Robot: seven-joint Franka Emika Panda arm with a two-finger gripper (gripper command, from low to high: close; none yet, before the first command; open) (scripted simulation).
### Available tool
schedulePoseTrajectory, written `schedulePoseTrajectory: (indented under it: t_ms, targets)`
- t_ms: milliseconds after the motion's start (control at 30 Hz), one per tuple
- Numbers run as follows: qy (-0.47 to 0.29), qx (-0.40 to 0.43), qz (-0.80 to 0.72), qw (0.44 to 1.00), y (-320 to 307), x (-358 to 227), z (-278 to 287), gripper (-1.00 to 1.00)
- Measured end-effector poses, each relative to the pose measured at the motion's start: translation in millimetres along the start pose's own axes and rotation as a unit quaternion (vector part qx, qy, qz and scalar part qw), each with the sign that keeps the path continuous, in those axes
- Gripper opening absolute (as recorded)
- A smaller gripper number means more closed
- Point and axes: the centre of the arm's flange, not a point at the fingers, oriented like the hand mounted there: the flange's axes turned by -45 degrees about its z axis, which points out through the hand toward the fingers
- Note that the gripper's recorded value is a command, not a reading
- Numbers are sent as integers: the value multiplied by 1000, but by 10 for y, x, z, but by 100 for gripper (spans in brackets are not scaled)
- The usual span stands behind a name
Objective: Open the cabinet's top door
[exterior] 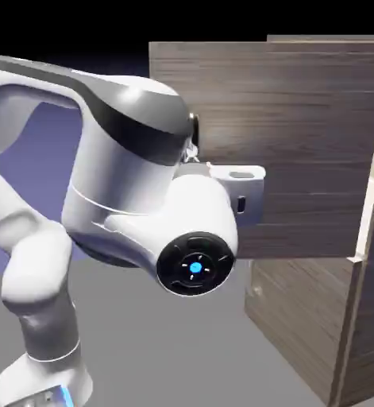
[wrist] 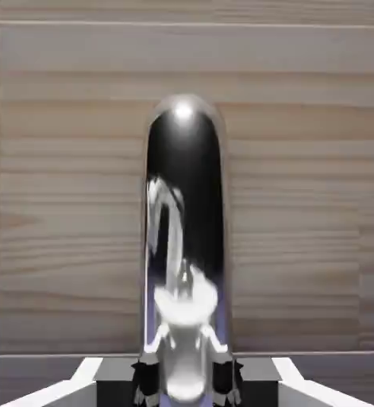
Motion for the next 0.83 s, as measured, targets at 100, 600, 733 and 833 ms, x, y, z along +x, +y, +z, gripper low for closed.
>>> schedulePoseTrajectory:
  t_ms: [100,600,733,833]
  targets:
    - [0,27,0,1000,82,0,-156,-100]
    - [0,87,0,996,298,0,-491,-100]
    - [0,107,0,994,379,-1,-591,-100]
    - [0,127,0,992,458,-1,-696,-100]
